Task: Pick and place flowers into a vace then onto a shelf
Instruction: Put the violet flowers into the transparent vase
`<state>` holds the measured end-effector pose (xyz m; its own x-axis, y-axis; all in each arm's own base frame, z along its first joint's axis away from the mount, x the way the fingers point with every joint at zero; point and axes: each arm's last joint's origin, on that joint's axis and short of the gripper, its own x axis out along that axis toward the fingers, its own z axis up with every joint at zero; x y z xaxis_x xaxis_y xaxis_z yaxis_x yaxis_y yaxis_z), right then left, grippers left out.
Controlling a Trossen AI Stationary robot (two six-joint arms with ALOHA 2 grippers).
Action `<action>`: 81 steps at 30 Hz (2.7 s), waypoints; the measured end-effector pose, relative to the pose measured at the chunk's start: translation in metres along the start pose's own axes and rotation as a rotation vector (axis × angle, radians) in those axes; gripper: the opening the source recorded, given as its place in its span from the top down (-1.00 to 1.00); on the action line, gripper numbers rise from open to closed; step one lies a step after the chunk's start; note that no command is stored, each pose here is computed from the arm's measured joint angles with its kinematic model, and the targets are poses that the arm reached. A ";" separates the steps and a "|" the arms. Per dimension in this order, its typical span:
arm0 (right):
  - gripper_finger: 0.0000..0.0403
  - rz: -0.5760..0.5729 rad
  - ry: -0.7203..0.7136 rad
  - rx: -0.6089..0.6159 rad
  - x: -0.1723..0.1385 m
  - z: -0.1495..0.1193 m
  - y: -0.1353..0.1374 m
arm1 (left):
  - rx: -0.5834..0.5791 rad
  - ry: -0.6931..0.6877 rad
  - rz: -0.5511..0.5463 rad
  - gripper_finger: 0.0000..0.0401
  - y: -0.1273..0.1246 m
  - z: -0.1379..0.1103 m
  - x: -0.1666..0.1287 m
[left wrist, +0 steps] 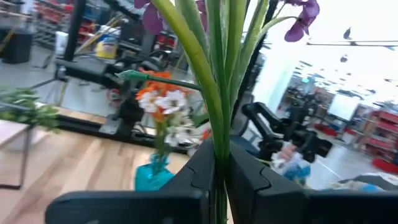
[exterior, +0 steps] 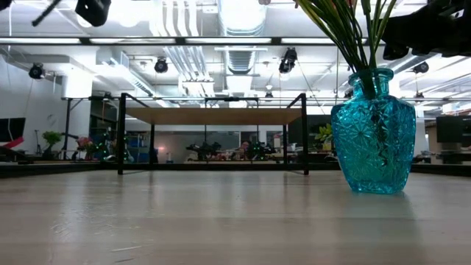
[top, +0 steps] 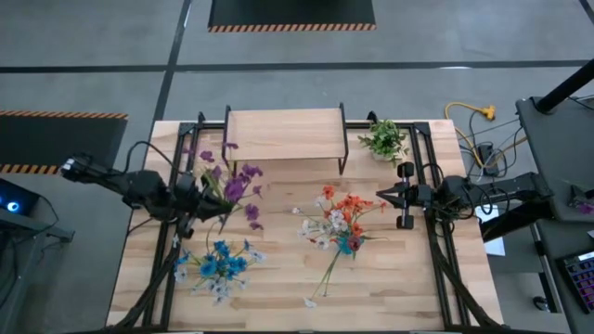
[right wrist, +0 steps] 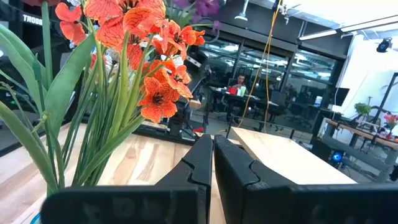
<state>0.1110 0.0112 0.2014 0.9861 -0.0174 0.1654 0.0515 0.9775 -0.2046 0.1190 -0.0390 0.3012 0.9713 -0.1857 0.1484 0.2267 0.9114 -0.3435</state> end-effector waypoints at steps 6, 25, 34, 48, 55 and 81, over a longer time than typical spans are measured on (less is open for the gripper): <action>0.96 0.000 0.000 0.000 0.000 0.000 0.000 | 0.041 -0.009 -0.078 0.97 -0.007 -0.011 0.003; 0.96 0.000 0.001 0.000 0.000 0.000 0.000 | -0.059 0.058 -0.134 0.97 -0.024 -0.030 0.012; 0.96 -0.001 -0.002 -0.001 0.000 0.000 0.000 | -0.096 0.016 -0.111 0.97 -0.027 -0.029 0.016; 0.96 -0.003 -0.004 0.000 0.000 0.000 0.000 | -0.114 0.064 -0.093 0.97 -0.034 -0.043 0.027; 0.96 -0.003 -0.003 0.001 0.000 0.000 0.000 | -0.036 0.029 -0.146 0.97 -0.044 -0.039 0.019; 0.96 -0.002 -0.002 0.000 0.000 0.000 0.000 | 0.043 0.046 -0.122 0.97 -0.069 -0.055 0.015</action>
<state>0.1109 0.0112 0.2017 0.9856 -0.0192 0.1681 0.0538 0.9775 -0.2038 0.1215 -0.1247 0.2759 0.9391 -0.3123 0.1436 0.3414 0.8955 -0.2854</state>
